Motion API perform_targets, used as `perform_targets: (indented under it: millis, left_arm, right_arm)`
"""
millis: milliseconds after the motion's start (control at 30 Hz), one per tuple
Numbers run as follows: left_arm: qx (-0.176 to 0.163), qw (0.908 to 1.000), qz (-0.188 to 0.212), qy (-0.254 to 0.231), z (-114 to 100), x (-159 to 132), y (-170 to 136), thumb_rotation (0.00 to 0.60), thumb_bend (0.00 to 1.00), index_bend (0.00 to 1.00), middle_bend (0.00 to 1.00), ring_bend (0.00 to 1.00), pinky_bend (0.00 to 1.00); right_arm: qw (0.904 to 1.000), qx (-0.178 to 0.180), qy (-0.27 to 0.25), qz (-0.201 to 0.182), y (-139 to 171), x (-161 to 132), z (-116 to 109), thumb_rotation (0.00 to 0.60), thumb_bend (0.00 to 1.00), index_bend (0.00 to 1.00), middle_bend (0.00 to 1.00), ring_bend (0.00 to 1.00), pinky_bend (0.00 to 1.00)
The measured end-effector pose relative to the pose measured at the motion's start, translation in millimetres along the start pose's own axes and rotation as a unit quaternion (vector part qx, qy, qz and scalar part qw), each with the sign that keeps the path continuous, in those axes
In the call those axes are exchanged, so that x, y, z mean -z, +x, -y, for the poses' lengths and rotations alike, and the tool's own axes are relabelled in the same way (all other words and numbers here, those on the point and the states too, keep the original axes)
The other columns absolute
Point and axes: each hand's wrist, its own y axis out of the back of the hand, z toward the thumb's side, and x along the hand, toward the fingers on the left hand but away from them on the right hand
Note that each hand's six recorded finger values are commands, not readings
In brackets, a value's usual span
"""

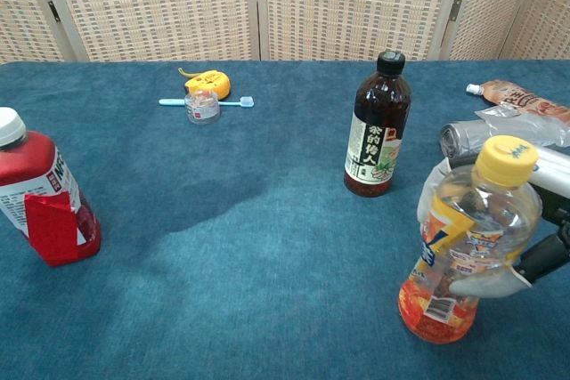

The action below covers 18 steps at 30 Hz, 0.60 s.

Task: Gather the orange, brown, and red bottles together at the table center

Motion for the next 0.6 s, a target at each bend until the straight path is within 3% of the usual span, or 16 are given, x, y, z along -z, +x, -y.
perform_targets:
  millis: [600]
  left_arm:
    - [0.002, 1.0, -0.002, -0.003, -0.5, 2.8, 1.0, 0.6, 0.13, 0.55, 0.45, 0.41, 0.61]
  right_arm:
    - [0.9988, 0.02, -0.027, -0.036, -78.8, -17.9, 14.9, 0.6, 0.05, 0.58, 0.62, 0.57, 0.61]
